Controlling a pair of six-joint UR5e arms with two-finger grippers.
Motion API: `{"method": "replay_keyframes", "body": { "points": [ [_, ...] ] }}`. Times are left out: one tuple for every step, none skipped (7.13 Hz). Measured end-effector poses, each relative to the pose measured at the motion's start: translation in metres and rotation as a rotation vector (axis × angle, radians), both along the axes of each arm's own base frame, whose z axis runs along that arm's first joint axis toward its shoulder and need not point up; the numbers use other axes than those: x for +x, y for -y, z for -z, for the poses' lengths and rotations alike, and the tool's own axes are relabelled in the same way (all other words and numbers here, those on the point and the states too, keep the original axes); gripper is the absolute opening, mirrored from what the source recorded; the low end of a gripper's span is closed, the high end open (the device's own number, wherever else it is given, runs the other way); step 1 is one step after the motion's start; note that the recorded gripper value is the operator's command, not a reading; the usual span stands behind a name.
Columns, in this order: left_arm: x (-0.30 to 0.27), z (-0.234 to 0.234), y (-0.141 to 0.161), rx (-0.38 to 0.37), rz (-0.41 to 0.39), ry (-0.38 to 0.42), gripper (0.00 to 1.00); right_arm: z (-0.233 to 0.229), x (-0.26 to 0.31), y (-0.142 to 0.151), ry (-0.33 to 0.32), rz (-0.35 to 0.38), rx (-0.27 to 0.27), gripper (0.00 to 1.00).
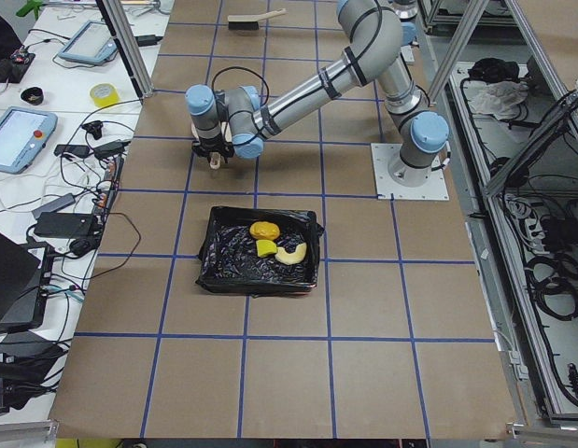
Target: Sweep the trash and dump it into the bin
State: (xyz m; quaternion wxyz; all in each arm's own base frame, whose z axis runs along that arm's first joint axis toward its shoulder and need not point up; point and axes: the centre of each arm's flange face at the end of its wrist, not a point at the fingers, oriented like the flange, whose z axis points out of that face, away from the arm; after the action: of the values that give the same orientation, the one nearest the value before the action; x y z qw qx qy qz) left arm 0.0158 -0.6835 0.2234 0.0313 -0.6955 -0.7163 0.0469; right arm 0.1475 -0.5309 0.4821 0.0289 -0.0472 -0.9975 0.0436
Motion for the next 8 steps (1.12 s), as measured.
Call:
{"method": "replay_keyframes", "body": {
  "points": [
    [-0.013, -0.02, -0.002, -0.024, -0.033, 0.001, 1.0, -0.002, 0.0, -0.002, -0.003, 0.0, -0.003, 1.0],
    [-0.035, -0.046, -0.007, -0.043, -0.095, 0.003, 1.0, -0.003, 0.0, -0.003, -0.004, -0.001, -0.005, 1.0],
    [-0.059, -0.074, -0.018, -0.044, -0.167, 0.001, 1.0, -0.004, -0.001, -0.004, -0.004, 0.0, -0.004, 1.0],
    [-0.08, -0.109, -0.037, -0.023, -0.247, -0.004, 1.0, -0.009, -0.002, -0.009, -0.008, 0.0, -0.008, 1.0],
    [-0.097, -0.146, -0.065, 0.009, -0.327, -0.007, 1.0, -0.02, -0.003, -0.018, -0.013, -0.002, -0.016, 1.0],
    [-0.112, -0.174, -0.096, 0.03, -0.383, -0.007, 1.0, -0.026, -0.002, -0.025, -0.012, -0.002, -0.02, 1.0],
    [-0.125, -0.191, -0.124, 0.041, -0.43, -0.007, 1.0, -0.026, -0.002, -0.029, -0.008, -0.003, -0.017, 1.0],
    [-0.132, -0.204, -0.145, 0.043, -0.508, -0.009, 1.0, -0.021, -0.002, -0.029, -0.006, -0.003, -0.006, 1.0]
  ]
}}
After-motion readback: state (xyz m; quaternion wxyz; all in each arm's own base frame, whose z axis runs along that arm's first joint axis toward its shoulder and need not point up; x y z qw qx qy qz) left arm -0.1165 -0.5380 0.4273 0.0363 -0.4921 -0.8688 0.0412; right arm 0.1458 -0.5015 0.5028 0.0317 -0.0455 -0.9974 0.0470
